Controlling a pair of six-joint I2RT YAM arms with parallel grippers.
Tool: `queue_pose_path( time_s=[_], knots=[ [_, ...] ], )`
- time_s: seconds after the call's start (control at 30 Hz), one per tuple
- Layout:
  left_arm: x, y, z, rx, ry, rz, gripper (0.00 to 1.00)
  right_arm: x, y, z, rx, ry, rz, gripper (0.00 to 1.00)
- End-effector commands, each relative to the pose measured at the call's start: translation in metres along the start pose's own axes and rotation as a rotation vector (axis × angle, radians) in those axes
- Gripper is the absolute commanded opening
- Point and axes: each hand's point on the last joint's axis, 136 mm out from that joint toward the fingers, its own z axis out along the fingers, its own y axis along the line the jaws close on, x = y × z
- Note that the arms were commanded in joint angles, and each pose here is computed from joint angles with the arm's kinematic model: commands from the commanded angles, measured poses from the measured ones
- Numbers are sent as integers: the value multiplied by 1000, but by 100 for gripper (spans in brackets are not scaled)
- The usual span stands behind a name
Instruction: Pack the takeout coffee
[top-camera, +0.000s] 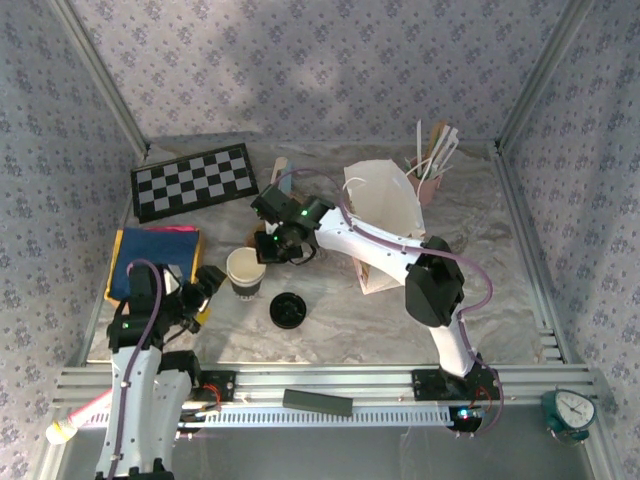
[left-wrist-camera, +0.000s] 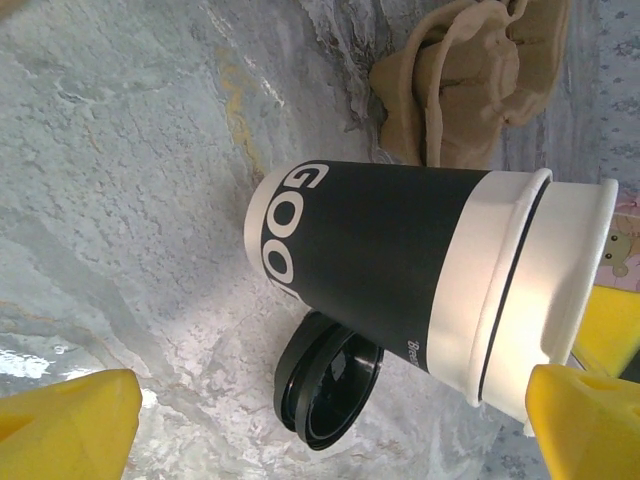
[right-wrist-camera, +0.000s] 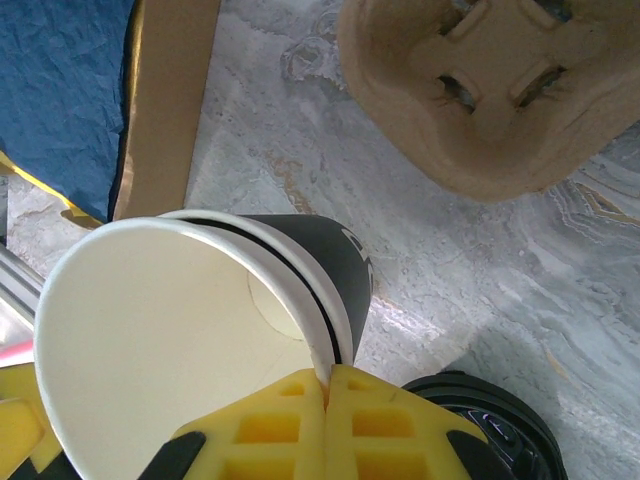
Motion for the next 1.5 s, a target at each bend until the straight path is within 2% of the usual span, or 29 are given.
queue_pose_path(
  time_s=[0.0,0.6,0.97,1.47],
  knots=[
    [1,-7,0,47,9,-12,98,1,15,-18,-51,-15,5,0],
    [1,19,4,-47,-15,-41,99,-2,22,-30,-96,-18,20,0],
    [-4,-21,-14,109,-46,-22,100,2,7,-14,-92,23,70,0],
    [2,-13,2,146,-7,-55,100,2,19,-14,-159,41,67,0]
  ],
)
